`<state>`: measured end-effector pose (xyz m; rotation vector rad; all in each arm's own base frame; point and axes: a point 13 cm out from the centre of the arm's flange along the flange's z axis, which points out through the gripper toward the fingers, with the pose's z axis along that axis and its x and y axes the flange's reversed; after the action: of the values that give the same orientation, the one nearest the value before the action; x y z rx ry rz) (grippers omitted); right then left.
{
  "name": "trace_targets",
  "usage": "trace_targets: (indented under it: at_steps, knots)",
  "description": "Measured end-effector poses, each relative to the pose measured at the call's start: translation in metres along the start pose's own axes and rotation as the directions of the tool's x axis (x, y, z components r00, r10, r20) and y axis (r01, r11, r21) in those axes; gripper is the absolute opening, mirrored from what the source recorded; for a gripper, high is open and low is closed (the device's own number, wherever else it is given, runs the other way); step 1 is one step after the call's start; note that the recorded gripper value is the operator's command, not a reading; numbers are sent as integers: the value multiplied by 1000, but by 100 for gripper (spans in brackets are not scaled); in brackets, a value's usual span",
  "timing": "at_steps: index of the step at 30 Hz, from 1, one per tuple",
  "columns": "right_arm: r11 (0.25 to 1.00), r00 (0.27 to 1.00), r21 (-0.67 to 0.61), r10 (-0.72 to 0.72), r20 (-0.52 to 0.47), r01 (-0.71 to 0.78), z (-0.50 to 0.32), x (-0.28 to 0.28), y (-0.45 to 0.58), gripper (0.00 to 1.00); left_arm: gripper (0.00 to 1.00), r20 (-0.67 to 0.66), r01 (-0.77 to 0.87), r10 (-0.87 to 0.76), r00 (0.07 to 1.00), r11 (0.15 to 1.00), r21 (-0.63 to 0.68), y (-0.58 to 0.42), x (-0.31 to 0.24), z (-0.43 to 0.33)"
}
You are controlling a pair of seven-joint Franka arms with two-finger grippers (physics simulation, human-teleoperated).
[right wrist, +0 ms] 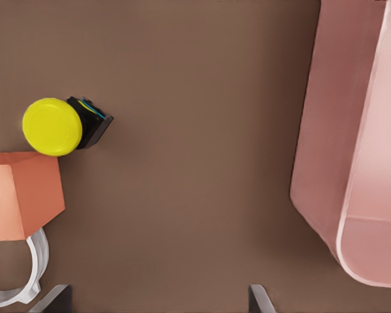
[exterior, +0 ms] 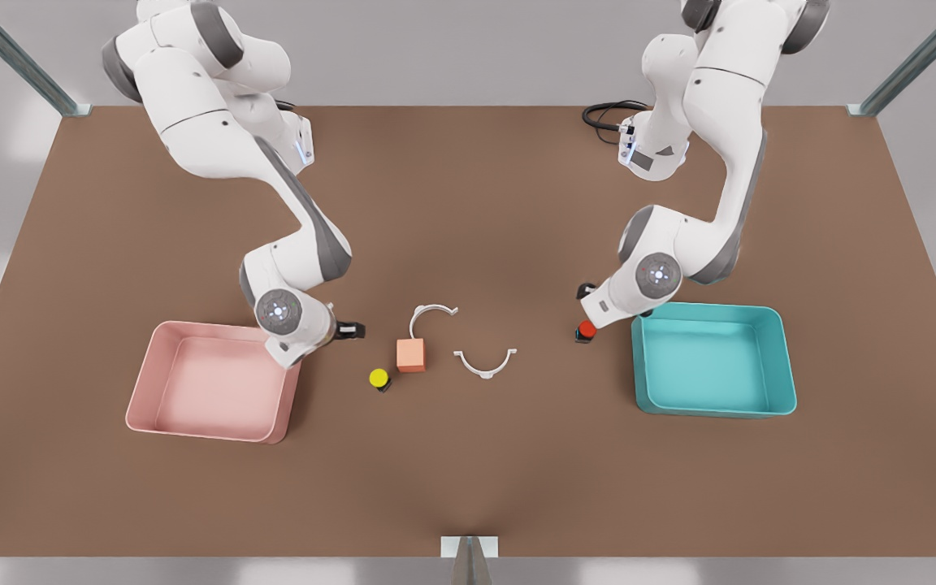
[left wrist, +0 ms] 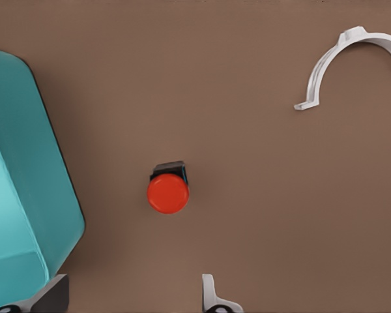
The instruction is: Place the red button in the blue storage box with the left arm, and place the yellow button in the pink storage box with the right arm
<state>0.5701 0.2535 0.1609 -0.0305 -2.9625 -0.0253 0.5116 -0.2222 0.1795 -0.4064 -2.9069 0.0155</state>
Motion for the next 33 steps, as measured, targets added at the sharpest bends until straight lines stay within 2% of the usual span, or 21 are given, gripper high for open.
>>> trace_targets:
  at_steps: [4,7,10,15,16,17,18,22,25,28,33]
  knots:
    - [988,986,-80,141,92,-134,6,-24,49,100,100,54,13,-13,998,1000,5,-4,-21,30]
    - [955,952,-139,280,120,-263,2,-41,61,100,100,72,20,-21,997,1000,7,-7,-29,49]
    - [897,896,-201,423,133,-394,-13,-59,65,100,100,74,30,-30,997,1000,9,-8,-32,66]
    - [760,766,-250,635,95,-599,-2,-92,47,100,100,45,44,-45,998,999,9,-8,-33,106]
    - [740,746,-247,660,88,-626,6,-94,46,100,95,44,43,-43,998,999,8,-11,-33,111]
    - [720,727,-248,682,80,-648,13,-98,50,100,78,44,41,-41,998,999,7,-13,-33,113]
    - [701,709,-251,701,73,-667,19,-103,55,100,67,47,41,-41,998,999,7,-14,-34,114]
    - [623,627,-260,775,77,-738,30,-118,61,100,56,57,47,-47,997,999,9,-16,-36,112]
    - [570,578,-256,814,52,-780,44,-119,71,100,50,61,52,-53,997,999,9,-16,-37,112]
    - [539,550,-238,835,26,-808,51,-112,78,100,50,75,58,-58,995,998,11,-16,-39,103]
    - [498,507,-204,862,9,-843,54,-105,74,100,50,163,86,-90,983,996,29,0,-41,8]
